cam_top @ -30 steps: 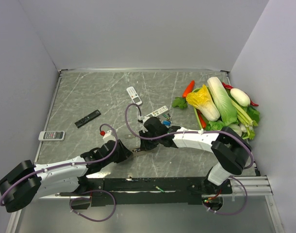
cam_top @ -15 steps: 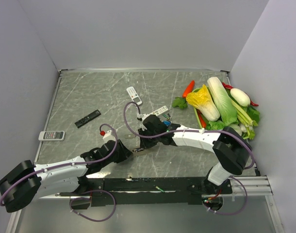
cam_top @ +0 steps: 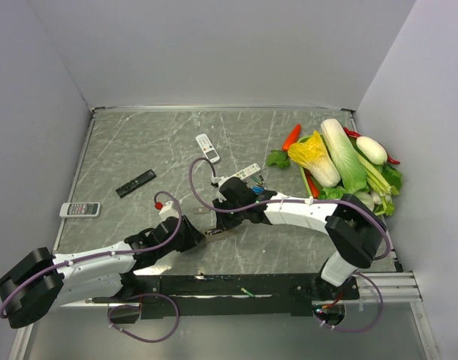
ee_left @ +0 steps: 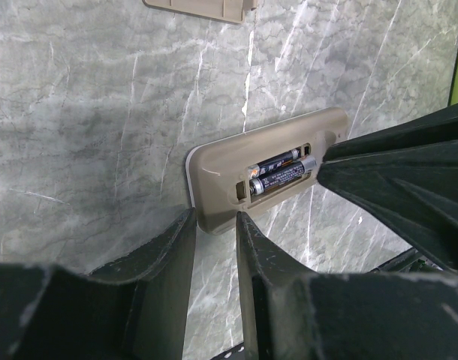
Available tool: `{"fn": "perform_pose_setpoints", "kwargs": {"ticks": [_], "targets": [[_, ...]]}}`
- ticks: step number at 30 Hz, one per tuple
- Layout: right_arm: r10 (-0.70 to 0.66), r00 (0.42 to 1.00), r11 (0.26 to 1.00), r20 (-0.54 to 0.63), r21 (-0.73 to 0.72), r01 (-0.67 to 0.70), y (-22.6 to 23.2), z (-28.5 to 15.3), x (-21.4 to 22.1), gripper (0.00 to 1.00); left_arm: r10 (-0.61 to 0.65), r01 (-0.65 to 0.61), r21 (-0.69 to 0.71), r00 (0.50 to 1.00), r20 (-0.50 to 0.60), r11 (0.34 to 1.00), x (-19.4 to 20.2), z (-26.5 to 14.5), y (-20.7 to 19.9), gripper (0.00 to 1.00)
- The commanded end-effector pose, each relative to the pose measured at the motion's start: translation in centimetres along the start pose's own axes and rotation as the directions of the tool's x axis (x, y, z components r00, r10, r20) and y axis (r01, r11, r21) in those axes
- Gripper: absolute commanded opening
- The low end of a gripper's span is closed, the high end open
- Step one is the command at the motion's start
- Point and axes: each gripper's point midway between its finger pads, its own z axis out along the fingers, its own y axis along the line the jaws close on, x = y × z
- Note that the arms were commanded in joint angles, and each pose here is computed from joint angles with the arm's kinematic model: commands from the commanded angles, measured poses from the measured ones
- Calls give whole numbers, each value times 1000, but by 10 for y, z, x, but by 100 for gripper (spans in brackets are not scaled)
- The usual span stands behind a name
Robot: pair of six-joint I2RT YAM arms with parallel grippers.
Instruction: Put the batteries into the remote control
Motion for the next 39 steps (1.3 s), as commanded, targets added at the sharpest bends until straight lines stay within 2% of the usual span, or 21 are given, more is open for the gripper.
{"fn": "perform_pose_setpoints", "kwargs": {"ticks": [1, 16, 22, 27, 32, 39], "targets": [[14, 1000, 1000, -6, -13, -14, 4, 5, -7, 26, -6, 5, 66, 1000, 18, 998, -8, -1, -20, 33], [20, 999, 999, -31, -37, -21, 8, 12, 3, 20, -16, 14, 75, 1000, 21, 997, -8, -2, -21, 33], [7, 998, 999, 62, -35, -5, 12, -6, -16, 20, -16, 14, 73, 1000, 22, 997, -8, -2, -19, 33], [-2, 990, 1000, 138, -25, 6, 16, -26, -35, 25, -16, 14, 73, 1000, 21, 997, -8, -2, -20, 33], [13, 995, 1000, 99, 20, -15, 4, -24, -23, 26, -13, 12, 71, 1000, 18, 997, -7, -1, -20, 33], [40, 998, 999, 55, -1, -40, 2, -15, -2, 26, -15, 14, 75, 1000, 18, 997, -7, -1, -20, 33]]}}
